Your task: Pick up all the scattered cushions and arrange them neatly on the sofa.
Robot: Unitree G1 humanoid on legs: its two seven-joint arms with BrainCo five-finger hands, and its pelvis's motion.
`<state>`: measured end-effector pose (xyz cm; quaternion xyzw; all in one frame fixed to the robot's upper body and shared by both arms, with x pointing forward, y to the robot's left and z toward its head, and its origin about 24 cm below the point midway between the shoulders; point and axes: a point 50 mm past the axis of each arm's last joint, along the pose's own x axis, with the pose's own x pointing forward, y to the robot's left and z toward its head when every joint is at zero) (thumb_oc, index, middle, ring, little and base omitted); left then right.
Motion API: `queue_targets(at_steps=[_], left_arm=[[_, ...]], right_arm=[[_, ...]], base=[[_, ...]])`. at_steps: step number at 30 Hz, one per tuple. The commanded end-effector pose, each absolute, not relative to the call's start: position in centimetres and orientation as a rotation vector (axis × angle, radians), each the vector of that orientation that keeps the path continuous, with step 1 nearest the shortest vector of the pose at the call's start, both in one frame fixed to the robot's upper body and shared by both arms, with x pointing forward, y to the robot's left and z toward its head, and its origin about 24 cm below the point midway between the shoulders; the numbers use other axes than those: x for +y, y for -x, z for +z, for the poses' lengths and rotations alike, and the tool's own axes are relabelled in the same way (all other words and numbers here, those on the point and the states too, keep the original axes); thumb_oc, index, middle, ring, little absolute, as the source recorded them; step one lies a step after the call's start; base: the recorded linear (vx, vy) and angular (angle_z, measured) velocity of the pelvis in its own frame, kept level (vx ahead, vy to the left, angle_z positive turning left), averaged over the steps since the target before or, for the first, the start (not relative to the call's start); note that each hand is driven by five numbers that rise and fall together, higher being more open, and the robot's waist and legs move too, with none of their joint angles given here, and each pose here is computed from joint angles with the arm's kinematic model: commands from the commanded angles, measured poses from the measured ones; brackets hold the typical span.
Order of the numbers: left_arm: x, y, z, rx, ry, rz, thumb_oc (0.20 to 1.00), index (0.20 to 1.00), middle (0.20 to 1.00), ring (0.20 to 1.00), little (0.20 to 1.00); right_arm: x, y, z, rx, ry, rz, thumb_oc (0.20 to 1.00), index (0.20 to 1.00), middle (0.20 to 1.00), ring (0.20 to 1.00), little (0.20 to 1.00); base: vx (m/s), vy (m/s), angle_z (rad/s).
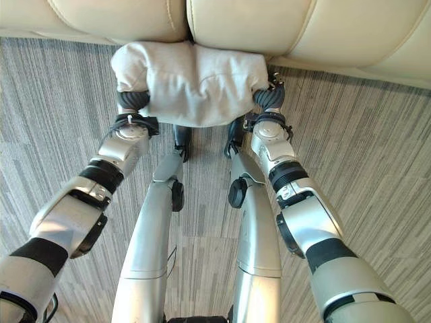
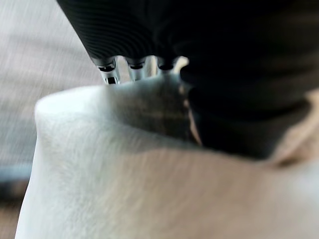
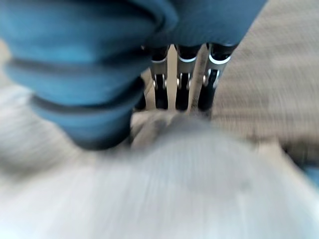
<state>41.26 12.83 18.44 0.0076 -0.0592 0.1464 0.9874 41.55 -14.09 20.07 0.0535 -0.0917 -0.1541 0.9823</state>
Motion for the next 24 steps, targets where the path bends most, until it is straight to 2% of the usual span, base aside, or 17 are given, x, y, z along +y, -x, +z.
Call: queue_targets(at_steps=[1,4,10,11,19,20,24], left_arm=[[4.4,-39.3,15.2,-0.039,0.130,-0.040,0.200,0.200,0.200,0.200,0.200],[2.9,-38.1,14.8,-0.042,0.242,-0.111,0.200,0.200,0.200,0.200,0.200],[3.8,-36.5,12.9,-0.039,0.306,-0.136,0.200,0.200,0.200,0.200,0.200],[5.5,-35.1,10.4,0.000,0.320,-0.121,0.200,0.200,0.200,0.200,0.200],[10.3,-29.8,3.9,0.147,0.380,-0.023,0.200,0.200,0.200,0.200,0.200],[12.6,-27.4,1.7,0.210,0.376,0.030,0.200,0.200,0.200,0.200,0.200],[14.2,-25.6,0.5,0.247,0.343,0.047,0.200,0.200,0.200,0.200,0.200]], right_arm=[[-11.6,-40.8,17.9,-0.175,-0.168,-0.220,0.200,0.200,0.200,0.200,0.200],[-11.4,-39.8,16.3,-0.170,-0.266,-0.204,0.200,0.200,0.200,0.200,0.200],[-11.9,-37.9,12.9,-0.133,-0.288,-0.163,0.200,0.200,0.200,0.200,0.200],[-12.2,-36.2,10.2,-0.087,-0.242,-0.132,0.200,0.200,0.200,0.200,0.200],[-14.1,-30.9,3.8,0.071,-0.159,-0.104,0.200,0.200,0.200,0.200,0.200],[-15.2,-28.8,1.8,0.138,-0.104,-0.091,0.200,0.200,0.200,0.200,0.200],[-16.3,-26.9,0.3,0.196,-0.020,-0.079,0.200,0.200,0.200,0.200,0.200]], base=[[-0.04,-0.002,-0.14],[-0.09,0.010,-0.15],[-0.03,-0.006,-0.13],[0.07,-0.027,-0.08],[0.12,-0.033,-0.20],[0.15,-0.039,-0.21],[0.11,-0.054,-0.14]])
